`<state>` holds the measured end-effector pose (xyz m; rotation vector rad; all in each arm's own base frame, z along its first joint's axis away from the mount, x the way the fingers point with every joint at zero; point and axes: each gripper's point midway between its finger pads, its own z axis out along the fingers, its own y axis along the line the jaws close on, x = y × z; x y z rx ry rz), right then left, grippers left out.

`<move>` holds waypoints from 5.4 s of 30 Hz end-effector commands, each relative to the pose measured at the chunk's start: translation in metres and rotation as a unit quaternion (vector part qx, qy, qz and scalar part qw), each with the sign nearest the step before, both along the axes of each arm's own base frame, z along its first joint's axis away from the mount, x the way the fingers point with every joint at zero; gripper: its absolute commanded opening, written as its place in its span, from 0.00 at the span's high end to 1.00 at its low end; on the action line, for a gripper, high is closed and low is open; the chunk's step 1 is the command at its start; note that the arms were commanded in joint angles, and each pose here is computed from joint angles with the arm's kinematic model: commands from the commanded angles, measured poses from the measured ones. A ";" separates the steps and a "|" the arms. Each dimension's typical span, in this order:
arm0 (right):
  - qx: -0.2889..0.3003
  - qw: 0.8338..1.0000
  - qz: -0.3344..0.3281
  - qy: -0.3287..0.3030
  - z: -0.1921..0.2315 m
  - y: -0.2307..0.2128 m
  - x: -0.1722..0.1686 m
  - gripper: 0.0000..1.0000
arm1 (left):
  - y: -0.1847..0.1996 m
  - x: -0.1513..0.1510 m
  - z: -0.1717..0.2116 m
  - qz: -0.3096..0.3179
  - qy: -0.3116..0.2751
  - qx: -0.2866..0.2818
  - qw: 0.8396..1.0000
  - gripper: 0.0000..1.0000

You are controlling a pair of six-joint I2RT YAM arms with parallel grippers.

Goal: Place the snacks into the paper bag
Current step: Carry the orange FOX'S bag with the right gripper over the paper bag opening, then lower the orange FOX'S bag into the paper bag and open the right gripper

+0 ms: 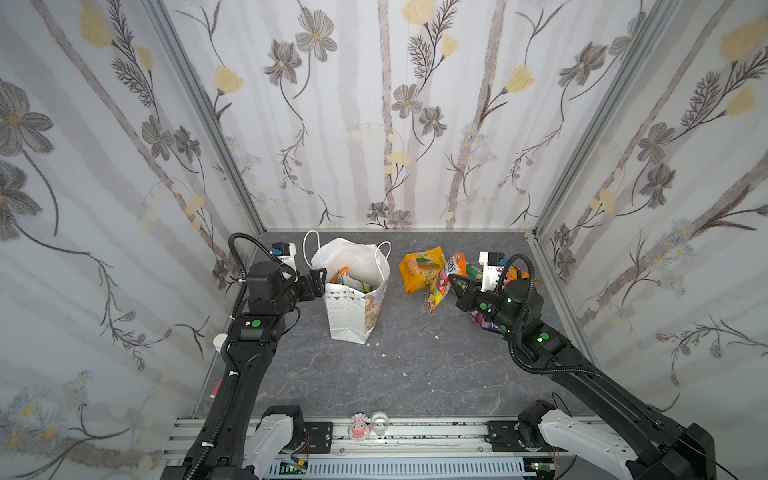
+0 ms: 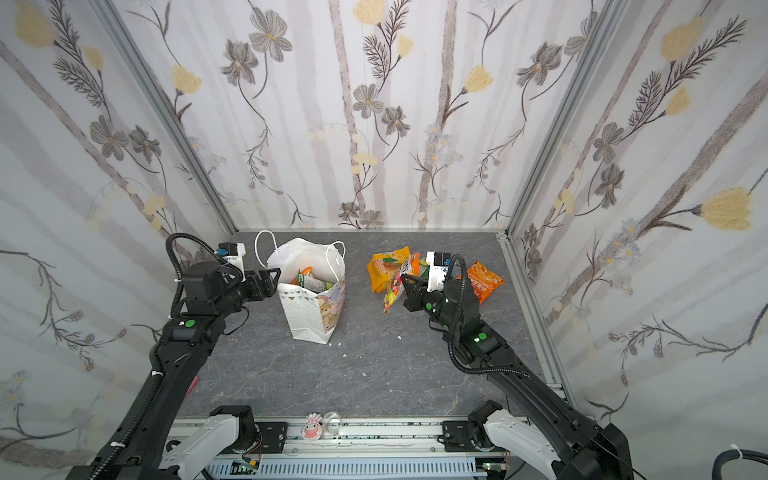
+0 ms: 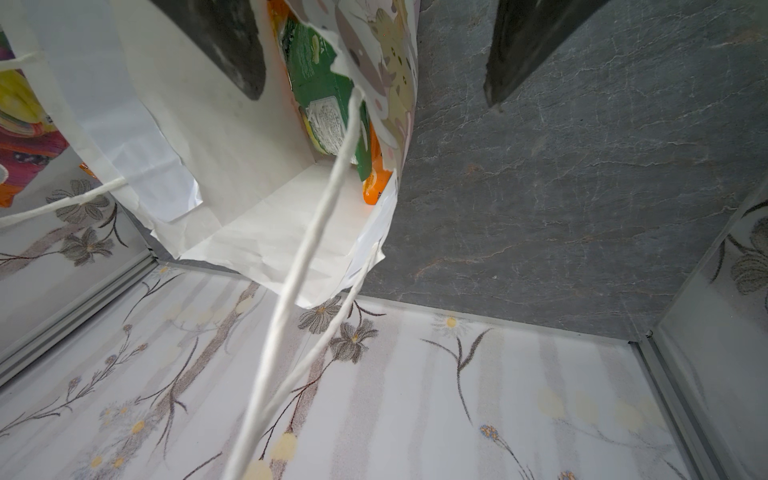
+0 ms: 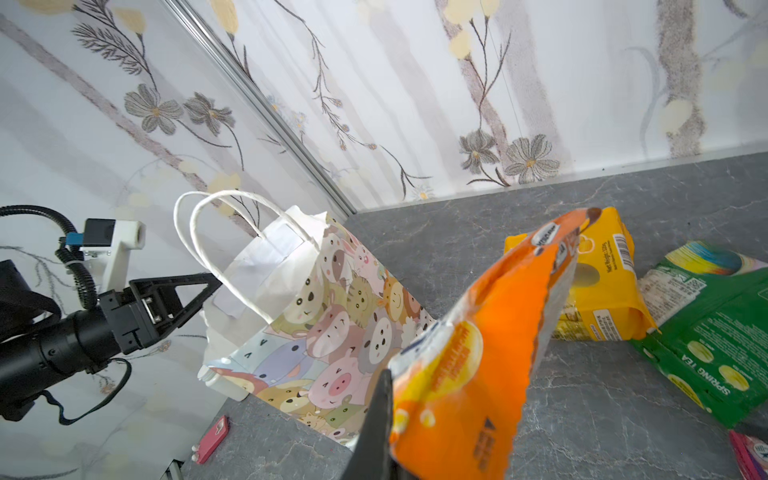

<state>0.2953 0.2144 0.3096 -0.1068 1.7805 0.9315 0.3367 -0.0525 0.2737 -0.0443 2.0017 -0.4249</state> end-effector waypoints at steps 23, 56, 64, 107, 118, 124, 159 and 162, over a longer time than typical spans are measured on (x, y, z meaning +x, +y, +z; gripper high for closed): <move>-0.008 0.986 0.087 -0.142 0.146 0.090 -0.026 1.00 | -0.002 -0.001 0.006 -0.005 -0.011 -0.003 1.000 0.17; -0.095 0.966 0.202 -0.134 0.152 0.249 -0.007 1.00 | 0.003 0.000 0.004 0.009 -0.010 0.009 1.000 0.17; -0.119 0.960 0.226 -0.112 0.114 0.262 0.023 1.00 | 0.004 -0.001 0.004 0.010 -0.011 0.013 1.000 0.17; -0.218 0.947 0.216 -0.097 0.037 0.291 0.035 1.00 | 0.007 0.000 0.002 0.016 -0.006 0.020 1.000 0.17; -0.211 0.952 0.205 -0.088 0.032 0.293 0.041 0.97 | 0.007 0.000 0.001 0.016 -0.006 0.022 1.000 0.17; -0.200 0.954 0.200 -0.097 0.043 0.292 0.040 0.62 | 0.007 0.000 0.001 0.015 -0.005 0.023 1.000 0.17; -0.169 0.977 0.055 -0.116 0.095 0.150 0.002 0.60 | 0.003 0.002 0.000 0.008 -0.003 0.013 1.000 0.17; -0.180 0.979 0.040 -0.092 0.084 0.132 0.006 0.60 | 0.000 0.001 0.002 -0.001 -0.007 0.005 1.000 0.17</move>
